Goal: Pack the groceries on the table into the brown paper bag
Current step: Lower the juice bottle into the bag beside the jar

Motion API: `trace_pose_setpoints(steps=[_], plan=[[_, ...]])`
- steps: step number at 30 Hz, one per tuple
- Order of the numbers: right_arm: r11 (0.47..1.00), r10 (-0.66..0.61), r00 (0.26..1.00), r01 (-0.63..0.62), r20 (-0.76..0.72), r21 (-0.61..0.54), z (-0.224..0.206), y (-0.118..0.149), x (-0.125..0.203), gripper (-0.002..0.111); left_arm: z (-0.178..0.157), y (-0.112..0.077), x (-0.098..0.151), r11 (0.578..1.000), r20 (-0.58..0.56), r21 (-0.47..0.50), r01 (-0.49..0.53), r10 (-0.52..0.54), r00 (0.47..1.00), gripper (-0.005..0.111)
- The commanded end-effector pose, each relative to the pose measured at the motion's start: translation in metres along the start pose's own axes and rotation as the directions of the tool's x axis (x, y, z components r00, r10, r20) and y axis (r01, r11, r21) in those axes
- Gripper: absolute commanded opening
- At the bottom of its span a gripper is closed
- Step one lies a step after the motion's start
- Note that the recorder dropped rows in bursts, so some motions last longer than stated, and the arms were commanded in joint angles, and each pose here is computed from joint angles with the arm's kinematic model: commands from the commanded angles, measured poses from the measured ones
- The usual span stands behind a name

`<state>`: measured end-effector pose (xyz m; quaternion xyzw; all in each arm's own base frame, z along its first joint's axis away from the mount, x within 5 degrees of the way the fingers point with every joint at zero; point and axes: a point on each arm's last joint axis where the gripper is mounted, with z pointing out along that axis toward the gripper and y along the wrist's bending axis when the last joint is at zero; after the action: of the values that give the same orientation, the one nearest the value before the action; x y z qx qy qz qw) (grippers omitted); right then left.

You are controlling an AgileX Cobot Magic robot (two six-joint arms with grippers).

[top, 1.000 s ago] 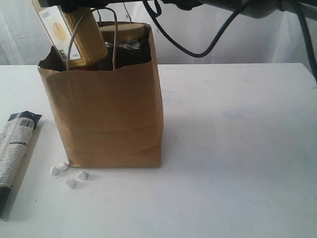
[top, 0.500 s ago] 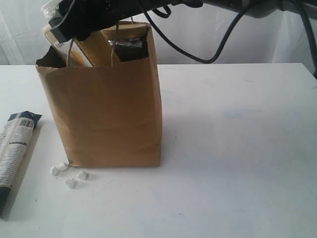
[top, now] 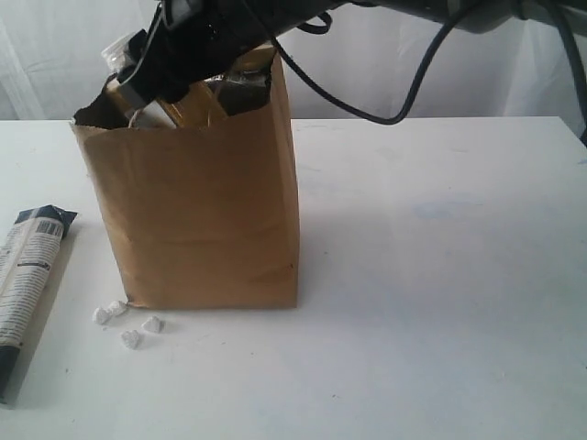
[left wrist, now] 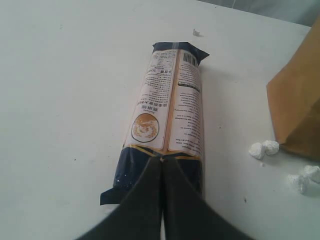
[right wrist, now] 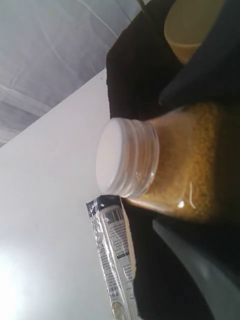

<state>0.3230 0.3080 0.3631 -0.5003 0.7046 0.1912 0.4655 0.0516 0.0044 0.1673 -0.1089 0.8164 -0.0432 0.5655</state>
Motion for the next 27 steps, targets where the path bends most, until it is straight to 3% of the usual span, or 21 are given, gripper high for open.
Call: trace_pose_setpoints(steps=[1,11,17,27], plan=[[0.999,-0.027,0.999,0.026,0.027,0.032,-0.005,-0.004,-0.006,0.049,0.000,0.000,0.001,1.000,0.000,0.006,0.000,0.000,1.000,0.000],[1.000,-0.023,0.999,0.023,-0.038,-0.008,0.010,-0.002,0.007,0.057,0.000,0.000,0.001,1.000,0.000,0.006,0.000,0.000,1.000,0.000],[0.999,-0.039,0.998,0.039,-0.047,-0.002,0.010,-0.002,0.007,0.071,0.000,0.000,0.001,1.000,0.000,0.006,0.000,0.000,1.000,0.000],[0.998,-0.040,0.994,0.035,-0.098,-0.052,0.009,0.002,0.012,0.071,0.000,0.000,0.001,1.000,0.000,0.006,0.000,0.000,1.000,0.000]])
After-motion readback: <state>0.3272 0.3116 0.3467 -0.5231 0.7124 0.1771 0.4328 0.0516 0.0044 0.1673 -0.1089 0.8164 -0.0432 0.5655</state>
